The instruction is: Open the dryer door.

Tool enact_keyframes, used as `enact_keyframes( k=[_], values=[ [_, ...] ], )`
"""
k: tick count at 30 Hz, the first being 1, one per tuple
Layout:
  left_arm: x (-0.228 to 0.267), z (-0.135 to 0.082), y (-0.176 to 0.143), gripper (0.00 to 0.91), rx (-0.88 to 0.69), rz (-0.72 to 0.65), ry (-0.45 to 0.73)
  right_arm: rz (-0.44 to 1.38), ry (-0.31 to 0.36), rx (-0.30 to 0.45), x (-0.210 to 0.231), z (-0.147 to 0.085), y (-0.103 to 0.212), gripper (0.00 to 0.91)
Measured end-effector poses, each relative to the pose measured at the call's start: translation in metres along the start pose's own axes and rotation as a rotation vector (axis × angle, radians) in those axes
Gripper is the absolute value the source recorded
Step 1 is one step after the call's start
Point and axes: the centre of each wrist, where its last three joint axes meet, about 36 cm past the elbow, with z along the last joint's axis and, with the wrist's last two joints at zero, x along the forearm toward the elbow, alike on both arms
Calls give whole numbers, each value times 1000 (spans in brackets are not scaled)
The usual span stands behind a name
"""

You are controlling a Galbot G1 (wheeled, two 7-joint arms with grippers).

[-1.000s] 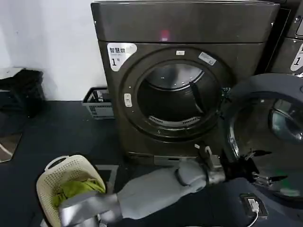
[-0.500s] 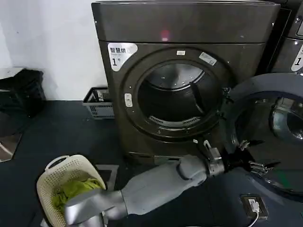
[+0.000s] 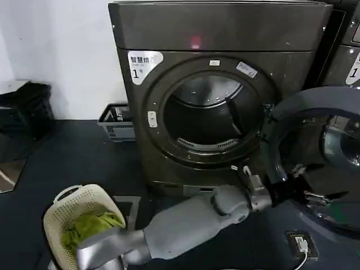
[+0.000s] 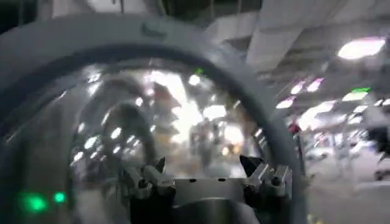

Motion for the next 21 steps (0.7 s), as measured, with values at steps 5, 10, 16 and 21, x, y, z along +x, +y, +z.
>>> enact_keyframes(
  k=[5, 10, 16, 21],
  values=[
    [40, -3, 11, 907, -41, -66, -47, 2, -5, 1, -1, 1, 0, 907],
    [89, -12, 22, 907, -65, -127, -22, 7, -19, 1, -2, -4, 0, 907],
    [150, -44, 26, 907, -92, -188, 59, 44, -73, 34, -4, -7, -5, 907],
    [203, -82, 24, 907, -74, -231, 157, 68, -97, 34, -4, -13, -5, 907]
  ],
)
